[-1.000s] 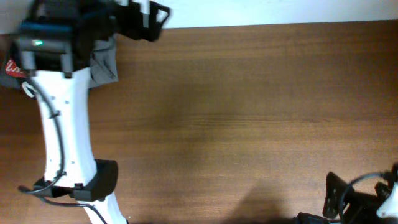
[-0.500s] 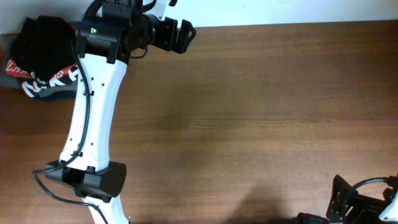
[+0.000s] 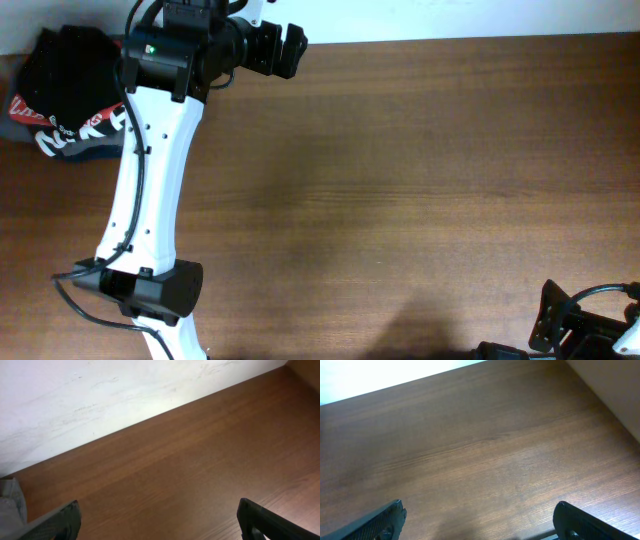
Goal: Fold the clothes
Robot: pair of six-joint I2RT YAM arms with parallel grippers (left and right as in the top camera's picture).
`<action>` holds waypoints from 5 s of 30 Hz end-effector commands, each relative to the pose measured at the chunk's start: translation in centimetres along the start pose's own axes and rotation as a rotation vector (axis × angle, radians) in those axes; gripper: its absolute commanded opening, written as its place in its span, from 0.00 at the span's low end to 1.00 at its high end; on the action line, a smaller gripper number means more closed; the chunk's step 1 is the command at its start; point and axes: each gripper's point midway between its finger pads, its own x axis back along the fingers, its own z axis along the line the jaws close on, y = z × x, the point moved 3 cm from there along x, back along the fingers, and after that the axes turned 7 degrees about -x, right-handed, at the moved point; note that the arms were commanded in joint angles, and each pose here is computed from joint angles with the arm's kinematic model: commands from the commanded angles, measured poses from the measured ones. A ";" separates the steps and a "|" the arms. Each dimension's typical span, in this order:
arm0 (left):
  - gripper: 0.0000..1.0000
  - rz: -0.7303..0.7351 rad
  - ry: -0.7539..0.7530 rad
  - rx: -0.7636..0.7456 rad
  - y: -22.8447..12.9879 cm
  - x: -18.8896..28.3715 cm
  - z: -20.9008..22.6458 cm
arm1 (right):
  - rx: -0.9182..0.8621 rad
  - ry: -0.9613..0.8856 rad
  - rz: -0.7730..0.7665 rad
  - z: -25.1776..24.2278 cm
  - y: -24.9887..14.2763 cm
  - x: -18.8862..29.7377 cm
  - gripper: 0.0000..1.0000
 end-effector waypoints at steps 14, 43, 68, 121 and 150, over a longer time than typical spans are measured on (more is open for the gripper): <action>0.99 0.004 0.011 0.007 -0.1 -0.2 0.1 | -0.007 -0.034 0.019 -0.5 -0.4 -0.1 0.99; 0.99 0.004 0.011 0.008 -0.1 -0.2 0.1 | -0.007 -0.019 -0.052 -0.7 -1.4 1.6 0.99; 0.99 0.004 0.011 0.007 -0.1 -0.2 0.1 | 0.035 0.130 -0.394 -0.5 -4.4 -11.4 0.99; 0.99 0.005 0.011 0.007 -0.1 -0.2 0.1 | 0.324 0.342 -0.674 3.2 -5.3 -19.2 0.99; 0.99 0.004 0.011 0.008 -0.1 -0.2 0.1 | 0.355 0.455 -0.701 4.9 -8.3 -22.7 0.99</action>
